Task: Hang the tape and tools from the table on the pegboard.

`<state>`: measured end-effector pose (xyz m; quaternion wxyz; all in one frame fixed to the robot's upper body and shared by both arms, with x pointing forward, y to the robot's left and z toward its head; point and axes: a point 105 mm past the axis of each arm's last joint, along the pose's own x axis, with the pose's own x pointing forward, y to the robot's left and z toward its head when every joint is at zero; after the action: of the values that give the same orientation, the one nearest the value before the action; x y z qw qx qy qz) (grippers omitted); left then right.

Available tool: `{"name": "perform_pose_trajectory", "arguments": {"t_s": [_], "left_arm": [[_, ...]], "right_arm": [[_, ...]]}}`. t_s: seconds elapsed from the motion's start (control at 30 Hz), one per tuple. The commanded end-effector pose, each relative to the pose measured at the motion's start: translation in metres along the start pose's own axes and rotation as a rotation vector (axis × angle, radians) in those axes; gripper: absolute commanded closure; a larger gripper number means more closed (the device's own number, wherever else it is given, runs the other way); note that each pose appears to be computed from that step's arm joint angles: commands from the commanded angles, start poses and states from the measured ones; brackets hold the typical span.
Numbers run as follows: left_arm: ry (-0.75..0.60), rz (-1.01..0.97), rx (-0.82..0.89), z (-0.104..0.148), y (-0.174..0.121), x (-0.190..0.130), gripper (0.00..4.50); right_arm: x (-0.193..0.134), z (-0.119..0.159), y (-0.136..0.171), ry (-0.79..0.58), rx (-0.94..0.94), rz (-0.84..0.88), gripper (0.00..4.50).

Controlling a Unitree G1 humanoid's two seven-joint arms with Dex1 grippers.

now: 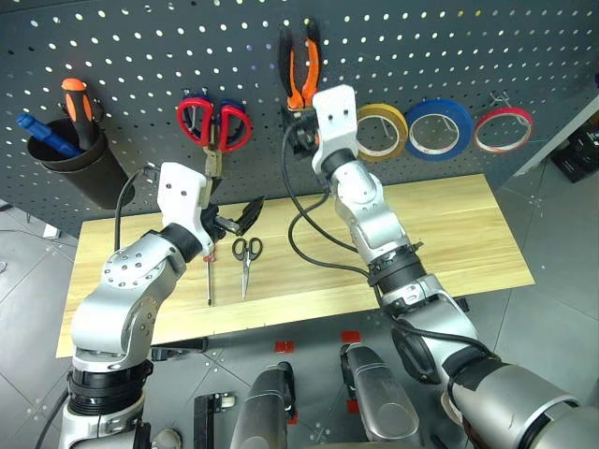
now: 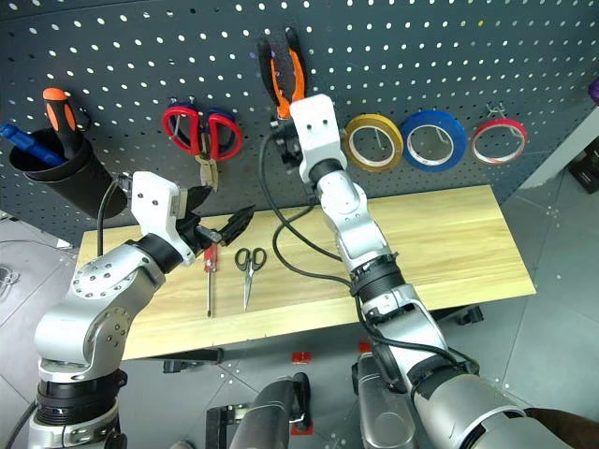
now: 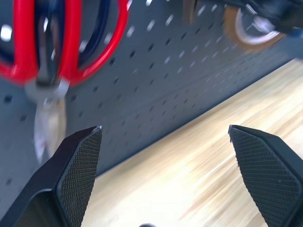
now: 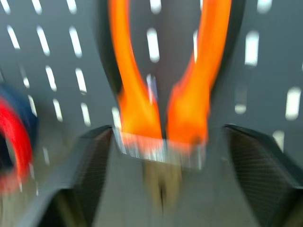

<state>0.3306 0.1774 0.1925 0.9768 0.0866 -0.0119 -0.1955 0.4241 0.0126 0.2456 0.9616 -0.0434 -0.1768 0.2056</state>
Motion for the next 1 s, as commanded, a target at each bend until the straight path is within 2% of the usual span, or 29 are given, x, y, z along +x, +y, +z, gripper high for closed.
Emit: {"name": "perform_pose_trajectory", "arguments": {"t_s": [0.03,0.2,0.3,0.5,0.67,0.77,1.0], "left_arm": [[0.017,0.039,0.011,-0.001,0.002,-0.001,0.0],[0.205,0.113,-0.02,-0.038,-0.002,-0.001,0.0],[0.267,0.118,-0.025,-0.052,-0.007,0.0,0.0],[0.466,0.154,-0.105,-0.102,-0.023,0.001,0.0],[0.539,0.22,-0.181,-0.127,-0.029,0.007,0.0],[0.582,0.3,-0.218,-0.14,-0.023,0.006,0.0],[0.685,0.341,-0.171,-0.159,-0.018,0.005,0.0]], "right_arm": [[-0.005,0.029,0.006,-0.063,-0.014,0.071,0.03],[-0.042,0.019,0.007,0.066,0.023,0.262,0.03],[-0.067,0.016,0.012,0.124,0.016,0.388,0.03],[-0.122,0.009,0.026,0.274,0.105,0.663,0.03],[-0.14,0.009,0.037,0.331,0.103,0.791,0.03],[-0.143,0.008,0.041,0.352,0.115,0.818,0.03],[-0.154,-0.002,0.046,0.448,0.124,0.875,0.03]]}}
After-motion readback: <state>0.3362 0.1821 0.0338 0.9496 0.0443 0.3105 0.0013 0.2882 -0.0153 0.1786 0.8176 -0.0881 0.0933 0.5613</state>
